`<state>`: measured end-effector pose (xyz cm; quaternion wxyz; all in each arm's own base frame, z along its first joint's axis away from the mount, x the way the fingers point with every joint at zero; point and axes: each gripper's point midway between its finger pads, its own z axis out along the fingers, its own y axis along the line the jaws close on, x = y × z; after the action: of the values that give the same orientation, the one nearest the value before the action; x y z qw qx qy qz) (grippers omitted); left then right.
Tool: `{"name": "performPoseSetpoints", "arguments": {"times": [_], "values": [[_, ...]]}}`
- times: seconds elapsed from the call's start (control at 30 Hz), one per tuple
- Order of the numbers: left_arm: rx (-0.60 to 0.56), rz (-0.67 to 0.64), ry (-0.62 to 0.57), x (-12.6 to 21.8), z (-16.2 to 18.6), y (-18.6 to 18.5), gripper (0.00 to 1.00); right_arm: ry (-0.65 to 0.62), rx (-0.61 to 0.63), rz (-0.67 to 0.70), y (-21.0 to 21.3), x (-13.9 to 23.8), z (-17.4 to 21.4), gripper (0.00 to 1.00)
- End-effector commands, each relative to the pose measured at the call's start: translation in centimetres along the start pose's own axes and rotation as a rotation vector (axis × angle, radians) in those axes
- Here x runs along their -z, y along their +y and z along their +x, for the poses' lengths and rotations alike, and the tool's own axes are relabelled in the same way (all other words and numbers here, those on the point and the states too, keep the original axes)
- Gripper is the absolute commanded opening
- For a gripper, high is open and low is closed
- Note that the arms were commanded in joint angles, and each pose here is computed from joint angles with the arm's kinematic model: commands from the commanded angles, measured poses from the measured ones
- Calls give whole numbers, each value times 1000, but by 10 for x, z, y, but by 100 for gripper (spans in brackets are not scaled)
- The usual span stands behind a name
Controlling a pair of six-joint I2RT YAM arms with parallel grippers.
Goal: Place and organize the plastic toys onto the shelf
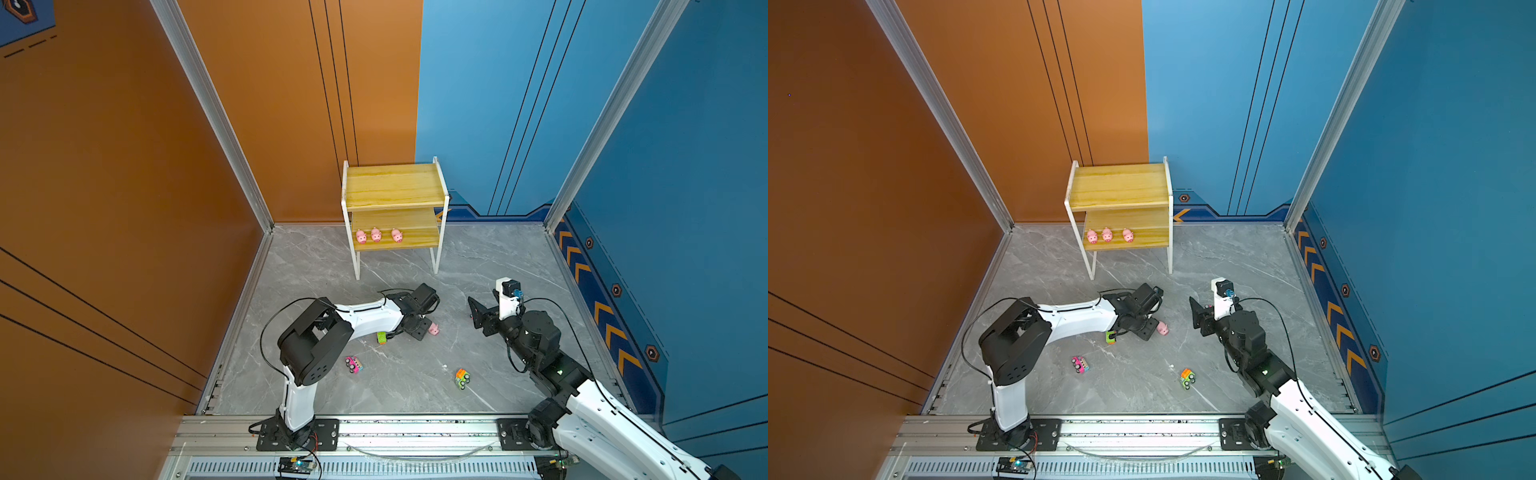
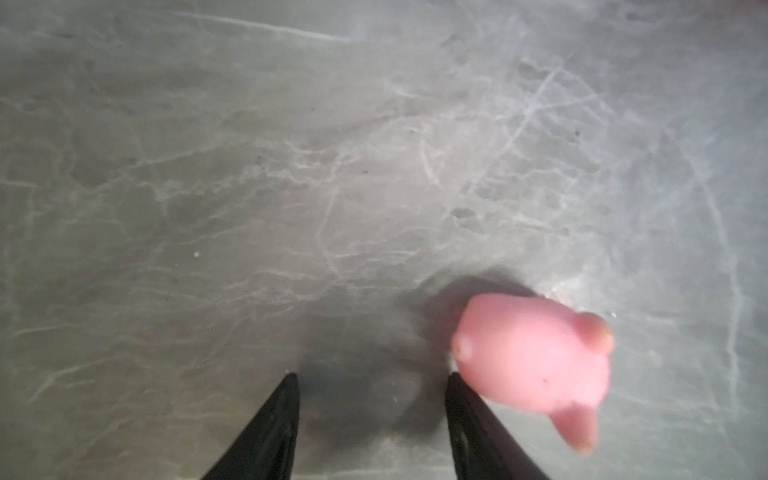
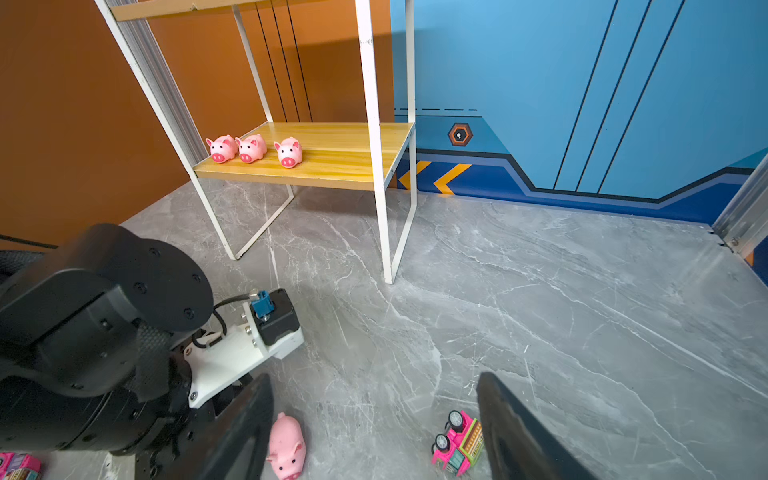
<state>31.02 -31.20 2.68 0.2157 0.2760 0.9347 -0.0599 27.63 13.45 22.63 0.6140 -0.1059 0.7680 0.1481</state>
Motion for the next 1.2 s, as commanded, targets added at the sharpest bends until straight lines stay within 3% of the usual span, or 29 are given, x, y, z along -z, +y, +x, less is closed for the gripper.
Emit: {"name": "performPoseSetpoints", "arguments": {"times": [0.0, 0.53, 0.83, 0.97, 1.17], "values": [[48, 1, -40, -5, -18, -2, 58, -10, -14, -14, 1, 0, 0, 77], [131, -14, -113, 4, -38, -10, 58, -5, -14, -22, 3, -2, 1, 78], [196, -63, -291, 80, -38, 7, 62, -2, -16, -3, 0, -1, 1, 78], [258, -92, -362, 93, -29, -15, 64, 5, -18, 14, -3, -2, 1, 78], [343, -162, -431, 77, -19, -63, 66, -5, -25, 27, -6, 2, -2, 78]]}}
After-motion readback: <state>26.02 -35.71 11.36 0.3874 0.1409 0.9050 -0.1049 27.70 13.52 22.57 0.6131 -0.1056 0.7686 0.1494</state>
